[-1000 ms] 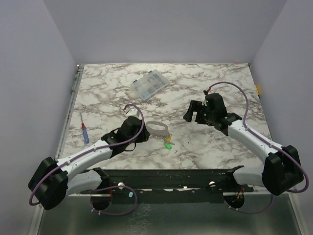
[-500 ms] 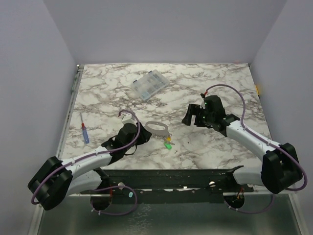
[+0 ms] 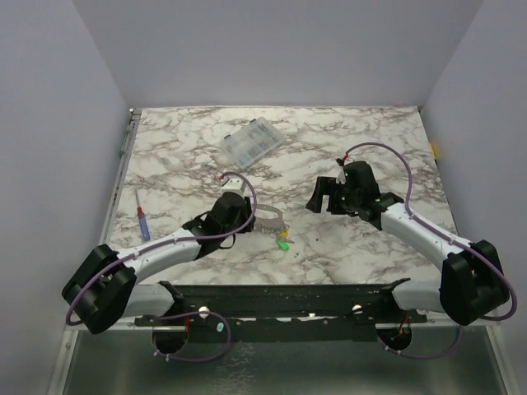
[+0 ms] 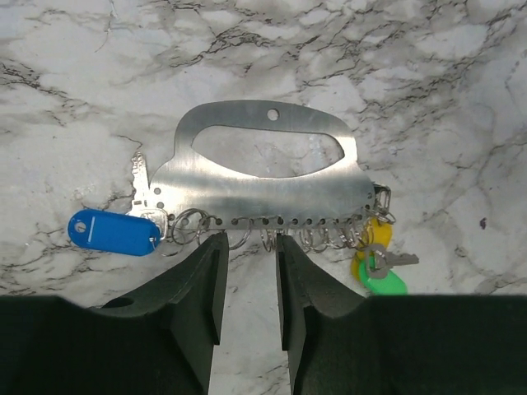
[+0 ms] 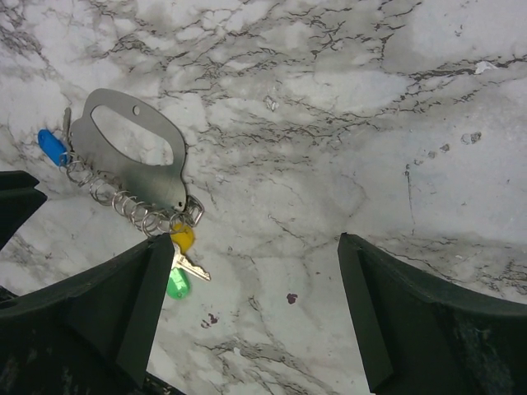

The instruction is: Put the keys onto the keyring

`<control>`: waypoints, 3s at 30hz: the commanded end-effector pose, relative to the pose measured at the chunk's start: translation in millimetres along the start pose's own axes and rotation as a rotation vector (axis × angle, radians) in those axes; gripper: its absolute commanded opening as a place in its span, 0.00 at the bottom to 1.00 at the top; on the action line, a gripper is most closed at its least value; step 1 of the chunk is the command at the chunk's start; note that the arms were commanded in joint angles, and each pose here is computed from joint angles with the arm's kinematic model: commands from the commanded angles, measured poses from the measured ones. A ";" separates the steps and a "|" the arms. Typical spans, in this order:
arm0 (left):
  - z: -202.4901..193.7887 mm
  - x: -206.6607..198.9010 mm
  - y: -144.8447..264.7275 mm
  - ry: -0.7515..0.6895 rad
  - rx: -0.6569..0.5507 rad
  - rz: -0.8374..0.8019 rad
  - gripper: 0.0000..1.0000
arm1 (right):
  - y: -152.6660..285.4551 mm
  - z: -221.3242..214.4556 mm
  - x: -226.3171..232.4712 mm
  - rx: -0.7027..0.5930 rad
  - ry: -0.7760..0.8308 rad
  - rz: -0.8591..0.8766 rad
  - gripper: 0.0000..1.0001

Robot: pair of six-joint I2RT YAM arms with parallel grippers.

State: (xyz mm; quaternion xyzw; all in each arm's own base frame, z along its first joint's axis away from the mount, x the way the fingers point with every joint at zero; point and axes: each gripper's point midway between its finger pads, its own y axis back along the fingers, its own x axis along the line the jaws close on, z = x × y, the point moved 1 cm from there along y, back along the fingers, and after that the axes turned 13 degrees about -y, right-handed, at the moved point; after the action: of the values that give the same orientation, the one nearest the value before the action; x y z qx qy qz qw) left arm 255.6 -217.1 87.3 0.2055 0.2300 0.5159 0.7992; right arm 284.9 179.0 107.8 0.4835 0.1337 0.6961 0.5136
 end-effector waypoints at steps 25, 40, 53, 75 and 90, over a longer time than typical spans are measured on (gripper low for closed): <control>-23.7 1.9 -17.3 -0.247 0.131 0.002 0.34 | -3.9 -12.3 -3.4 0.048 0.033 0.008 0.91; -23.5 -2.7 -29.7 -0.303 0.135 0.001 0.36 | -6.3 -15.7 -5.5 0.062 0.032 0.005 0.92; -28.5 2.6 -38.5 -0.340 0.144 0.034 0.30 | -9.2 -17.8 -6.2 0.076 0.029 0.002 0.92; -14.0 -0.3 -34.6 -0.355 0.097 0.051 0.20 | -13.0 -19.4 -7.0 0.091 0.028 -0.001 0.92; -25.5 0.4 -35.2 -0.334 0.120 0.045 0.21 | -13.3 -19.1 -5.4 0.095 0.029 0.005 0.92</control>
State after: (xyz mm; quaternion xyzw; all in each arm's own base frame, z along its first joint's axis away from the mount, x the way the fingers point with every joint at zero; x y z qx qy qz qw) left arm 267.9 -225.2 44.3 0.3518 0.1185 0.4751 0.7978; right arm 279.6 181.6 88.3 0.4948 0.1653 0.6920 0.4989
